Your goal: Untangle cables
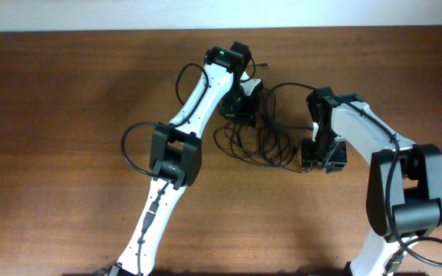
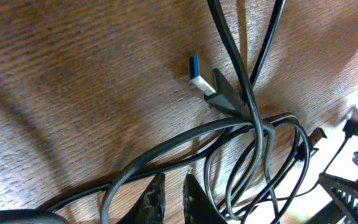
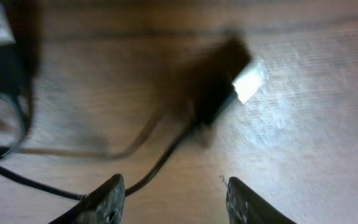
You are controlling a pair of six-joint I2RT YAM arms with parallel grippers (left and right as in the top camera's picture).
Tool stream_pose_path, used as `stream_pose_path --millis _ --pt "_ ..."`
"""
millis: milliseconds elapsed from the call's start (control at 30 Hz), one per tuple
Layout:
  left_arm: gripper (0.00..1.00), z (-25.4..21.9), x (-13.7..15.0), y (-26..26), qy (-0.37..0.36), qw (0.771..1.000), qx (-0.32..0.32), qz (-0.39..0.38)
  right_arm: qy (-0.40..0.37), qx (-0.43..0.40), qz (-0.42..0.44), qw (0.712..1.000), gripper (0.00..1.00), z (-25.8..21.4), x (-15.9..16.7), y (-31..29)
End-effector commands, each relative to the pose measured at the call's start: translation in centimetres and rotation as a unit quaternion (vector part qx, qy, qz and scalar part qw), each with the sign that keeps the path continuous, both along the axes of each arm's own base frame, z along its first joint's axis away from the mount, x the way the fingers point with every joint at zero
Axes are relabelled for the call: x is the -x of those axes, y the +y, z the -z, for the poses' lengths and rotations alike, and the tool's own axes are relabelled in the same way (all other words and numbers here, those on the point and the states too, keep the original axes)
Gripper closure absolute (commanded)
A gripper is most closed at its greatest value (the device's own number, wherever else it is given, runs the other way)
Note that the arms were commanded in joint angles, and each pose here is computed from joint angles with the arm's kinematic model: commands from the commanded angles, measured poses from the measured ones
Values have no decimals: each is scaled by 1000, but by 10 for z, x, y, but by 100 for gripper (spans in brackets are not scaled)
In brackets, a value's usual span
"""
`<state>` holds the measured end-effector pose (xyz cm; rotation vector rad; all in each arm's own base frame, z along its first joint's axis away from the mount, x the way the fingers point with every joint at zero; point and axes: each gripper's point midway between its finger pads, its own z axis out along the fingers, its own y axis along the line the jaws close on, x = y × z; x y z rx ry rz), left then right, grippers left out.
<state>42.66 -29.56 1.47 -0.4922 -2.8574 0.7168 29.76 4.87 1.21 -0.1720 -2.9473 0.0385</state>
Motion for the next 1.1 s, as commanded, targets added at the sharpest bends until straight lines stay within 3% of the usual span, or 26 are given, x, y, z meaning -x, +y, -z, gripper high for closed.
stream_pose_path --millis 0,233,833,933,1067 --pt "88 -6 0 0 -6 1000 -1 2 -21 -26 -5 999 47 1 -12 10" --pt "88 -6 1 -1 -6 1000 -1 3 -77 -52 3 996 48 4 -40 21" --pt "89 -6 0 -2 -7 1000 -1 3 -95 -71 -19 993 48 30 -46 53" --pt "89 -6 0 -1 -6 1000 -1 3 -98 -47 14 994 48 31 -48 45" --pt "89 -6 1 -1 -6 1000 -1 3 -81 -54 10 995 41 30 -40 47"
